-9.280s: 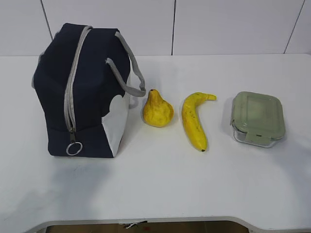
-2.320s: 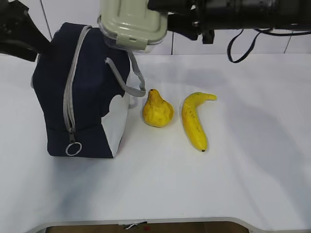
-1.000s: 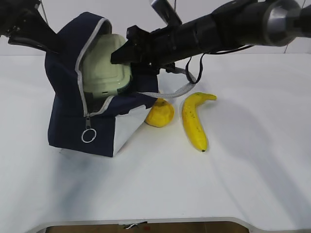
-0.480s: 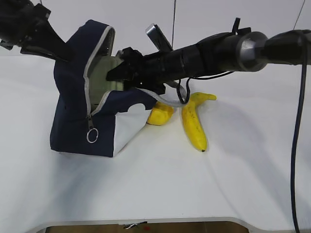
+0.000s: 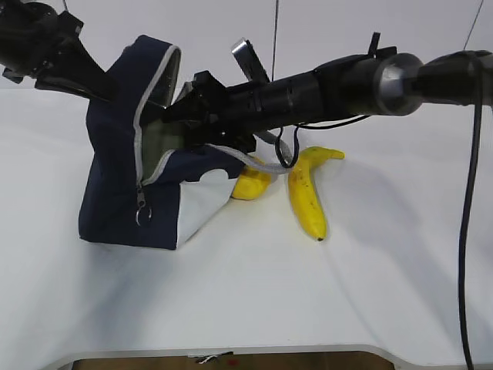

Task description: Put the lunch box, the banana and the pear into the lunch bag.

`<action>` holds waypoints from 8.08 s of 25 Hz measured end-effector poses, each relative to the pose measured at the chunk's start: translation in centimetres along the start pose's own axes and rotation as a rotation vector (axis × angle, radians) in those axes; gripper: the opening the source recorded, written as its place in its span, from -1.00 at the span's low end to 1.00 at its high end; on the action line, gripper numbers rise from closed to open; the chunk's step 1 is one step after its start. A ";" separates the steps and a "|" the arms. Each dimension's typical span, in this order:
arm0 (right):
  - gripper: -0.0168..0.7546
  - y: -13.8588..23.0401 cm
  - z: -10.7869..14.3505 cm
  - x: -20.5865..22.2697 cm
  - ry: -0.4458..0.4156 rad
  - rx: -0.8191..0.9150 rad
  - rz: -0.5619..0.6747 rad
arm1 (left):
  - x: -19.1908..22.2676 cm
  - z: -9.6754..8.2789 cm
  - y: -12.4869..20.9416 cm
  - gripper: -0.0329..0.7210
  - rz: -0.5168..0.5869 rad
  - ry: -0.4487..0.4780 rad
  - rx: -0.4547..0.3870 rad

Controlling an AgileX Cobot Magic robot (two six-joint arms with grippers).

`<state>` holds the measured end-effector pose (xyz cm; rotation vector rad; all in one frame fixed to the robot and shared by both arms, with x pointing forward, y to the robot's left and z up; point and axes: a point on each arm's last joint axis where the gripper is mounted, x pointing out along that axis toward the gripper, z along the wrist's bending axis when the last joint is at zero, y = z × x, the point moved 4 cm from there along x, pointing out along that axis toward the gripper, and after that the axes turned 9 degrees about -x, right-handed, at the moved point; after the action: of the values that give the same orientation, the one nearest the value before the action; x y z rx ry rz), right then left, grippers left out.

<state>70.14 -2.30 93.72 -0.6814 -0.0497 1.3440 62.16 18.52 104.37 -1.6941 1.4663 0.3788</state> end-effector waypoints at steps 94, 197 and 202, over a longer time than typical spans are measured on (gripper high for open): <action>0.35 0.3 -4.5 -11.0 0.844 -0.107 0.312 | -0.2 0.7 0.3 -0.84 0.028 -0.040 -0.004; 0.55 -6.8 13.6 -13.7 0.619 -0.679 0.234 | -3.4 4.4 -0.6 -0.84 -0.064 -0.048 -0.162; 0.55 -4.0 10.3 -13.3 0.667 -0.603 0.371 | -4.1 5.8 -0.5 -0.84 -0.068 -0.093 -0.190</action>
<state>66.08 -10.27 108.56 -1.6899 0.2274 1.3915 63.17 25.56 103.99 -1.8447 1.3365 0.5676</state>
